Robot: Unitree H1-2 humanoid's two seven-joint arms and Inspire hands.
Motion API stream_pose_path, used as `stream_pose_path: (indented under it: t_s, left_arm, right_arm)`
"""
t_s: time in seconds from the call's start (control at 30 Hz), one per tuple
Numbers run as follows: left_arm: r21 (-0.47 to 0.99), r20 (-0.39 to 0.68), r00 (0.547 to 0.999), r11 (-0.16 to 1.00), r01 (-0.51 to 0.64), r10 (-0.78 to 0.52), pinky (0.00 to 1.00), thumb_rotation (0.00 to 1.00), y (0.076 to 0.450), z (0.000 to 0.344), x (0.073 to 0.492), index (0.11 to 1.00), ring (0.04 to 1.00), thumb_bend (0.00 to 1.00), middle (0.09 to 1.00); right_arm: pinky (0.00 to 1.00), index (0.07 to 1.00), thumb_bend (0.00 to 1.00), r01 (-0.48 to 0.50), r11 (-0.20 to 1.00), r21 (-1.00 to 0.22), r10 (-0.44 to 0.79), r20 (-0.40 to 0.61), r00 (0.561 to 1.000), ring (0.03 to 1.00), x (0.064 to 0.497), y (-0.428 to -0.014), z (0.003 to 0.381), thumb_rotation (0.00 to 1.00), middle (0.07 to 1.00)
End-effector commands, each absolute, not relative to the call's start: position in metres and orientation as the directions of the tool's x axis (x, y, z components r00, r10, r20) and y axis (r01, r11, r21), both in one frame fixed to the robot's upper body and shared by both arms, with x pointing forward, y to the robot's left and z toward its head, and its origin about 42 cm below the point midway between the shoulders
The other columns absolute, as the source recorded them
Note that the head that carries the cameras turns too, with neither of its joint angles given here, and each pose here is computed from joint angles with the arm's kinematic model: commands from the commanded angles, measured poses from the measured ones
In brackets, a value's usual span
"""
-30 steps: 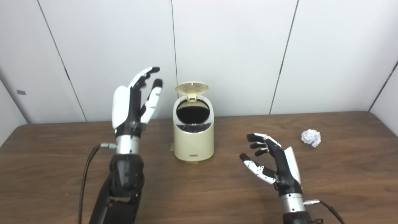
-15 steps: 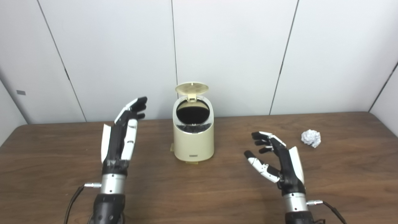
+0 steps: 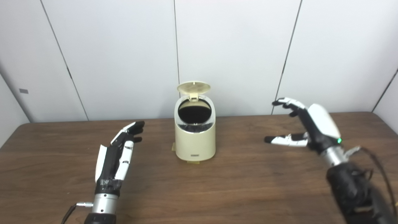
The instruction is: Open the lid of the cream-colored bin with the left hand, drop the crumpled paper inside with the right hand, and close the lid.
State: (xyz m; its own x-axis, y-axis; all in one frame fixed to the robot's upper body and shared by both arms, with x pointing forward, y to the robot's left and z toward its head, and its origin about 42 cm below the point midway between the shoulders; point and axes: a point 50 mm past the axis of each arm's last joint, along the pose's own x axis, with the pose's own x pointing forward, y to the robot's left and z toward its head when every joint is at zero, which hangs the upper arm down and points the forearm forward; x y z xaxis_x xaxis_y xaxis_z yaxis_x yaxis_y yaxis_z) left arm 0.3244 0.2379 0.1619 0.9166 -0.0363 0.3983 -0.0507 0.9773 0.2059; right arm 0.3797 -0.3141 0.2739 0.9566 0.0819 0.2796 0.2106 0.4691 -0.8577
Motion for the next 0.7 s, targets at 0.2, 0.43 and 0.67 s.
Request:
stream_pose_path:
  t_s: [0.2, 0.43, 0.67]
  left_arm:
    - [0.175, 0.481, 0.876, 0.982, -0.075, -0.019, 0.75, 0.92, 0.242, 0.17, 0.328, 0.807, 0.818, 0.16, 0.823]
    - [0.165, 0.483, 0.875, 0.984, -0.067, -0.022, 0.77, 0.98, 0.248, 0.166, 0.328, 0.82, 0.832, 0.11, 0.833]
    - [0.176, 0.486, 0.874, 0.982, -0.074, -0.022, 0.77, 1.0, 0.257, 0.164, 0.33, 0.822, 0.83, 0.12, 0.833]
  right_arm:
    - [0.53, 0.81, 0.92, 0.178, 0.369, -0.912, 0.013, 0.197, 0.98, 0.704, 0.397, -0.335, 0.342, 0.24, 0.791]
    - [0.48, 0.79, 0.94, 0.081, 0.255, -0.964, -0.052, 0.07, 0.996, 0.651, 0.41, -0.369, 0.348, 0.13, 0.77]
    - [0.55, 0.787, 0.95, -0.017, 0.174, -0.985, -0.11, -0.036, 0.993, 0.714, 0.425, -0.396, 0.326, 0.19, 0.814]
